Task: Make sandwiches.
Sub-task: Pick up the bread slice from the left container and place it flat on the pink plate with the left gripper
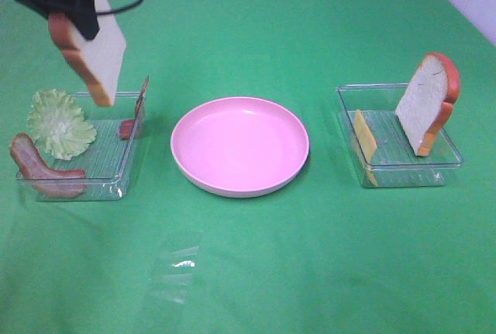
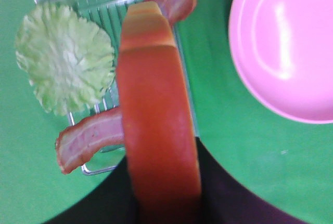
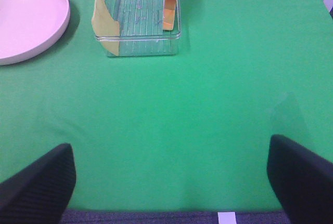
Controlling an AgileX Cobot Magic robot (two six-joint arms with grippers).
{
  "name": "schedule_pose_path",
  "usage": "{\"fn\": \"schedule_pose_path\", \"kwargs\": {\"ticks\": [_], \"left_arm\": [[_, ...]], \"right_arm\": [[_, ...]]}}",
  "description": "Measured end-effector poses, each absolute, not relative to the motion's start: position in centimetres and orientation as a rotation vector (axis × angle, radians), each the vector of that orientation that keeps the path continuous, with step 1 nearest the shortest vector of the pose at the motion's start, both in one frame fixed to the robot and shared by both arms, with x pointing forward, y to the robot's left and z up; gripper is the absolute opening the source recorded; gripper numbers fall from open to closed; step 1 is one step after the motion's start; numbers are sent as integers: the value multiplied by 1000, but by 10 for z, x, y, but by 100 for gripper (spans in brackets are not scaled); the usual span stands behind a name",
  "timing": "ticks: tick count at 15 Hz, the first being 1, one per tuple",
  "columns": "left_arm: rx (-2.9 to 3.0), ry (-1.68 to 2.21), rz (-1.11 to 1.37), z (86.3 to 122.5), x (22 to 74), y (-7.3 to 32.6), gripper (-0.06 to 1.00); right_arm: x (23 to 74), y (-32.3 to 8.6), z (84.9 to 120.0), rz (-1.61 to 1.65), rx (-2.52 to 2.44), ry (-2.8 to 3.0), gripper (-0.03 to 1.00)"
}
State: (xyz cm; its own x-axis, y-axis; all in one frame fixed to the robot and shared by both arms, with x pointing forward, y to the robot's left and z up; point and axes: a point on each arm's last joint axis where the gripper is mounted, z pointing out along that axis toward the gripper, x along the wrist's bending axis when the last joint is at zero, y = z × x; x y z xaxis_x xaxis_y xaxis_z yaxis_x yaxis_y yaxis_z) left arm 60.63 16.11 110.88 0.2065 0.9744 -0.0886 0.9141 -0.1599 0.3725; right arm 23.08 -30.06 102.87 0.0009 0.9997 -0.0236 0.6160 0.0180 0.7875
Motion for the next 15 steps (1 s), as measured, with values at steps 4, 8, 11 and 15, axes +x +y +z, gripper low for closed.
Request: {"fn": "schedule_pose_path", "kwargs": {"ticks": [4, 8, 11, 15], "left_arm": [[2066, 1585, 10, 1127, 609, 137, 18], [2084, 1458, -415, 1043, 642, 97, 18], [2028, 1404, -573, 999, 656, 82, 18], [2005, 1467, -652, 954, 665, 76, 18]], "right_arm": [[231, -301, 1029, 795, 1664, 1682, 95], [231, -301, 1029, 795, 1664, 1682, 95], [231, -301, 1029, 795, 1664, 1682, 95], [231, -301, 1029, 795, 1664, 1682, 95]]}}
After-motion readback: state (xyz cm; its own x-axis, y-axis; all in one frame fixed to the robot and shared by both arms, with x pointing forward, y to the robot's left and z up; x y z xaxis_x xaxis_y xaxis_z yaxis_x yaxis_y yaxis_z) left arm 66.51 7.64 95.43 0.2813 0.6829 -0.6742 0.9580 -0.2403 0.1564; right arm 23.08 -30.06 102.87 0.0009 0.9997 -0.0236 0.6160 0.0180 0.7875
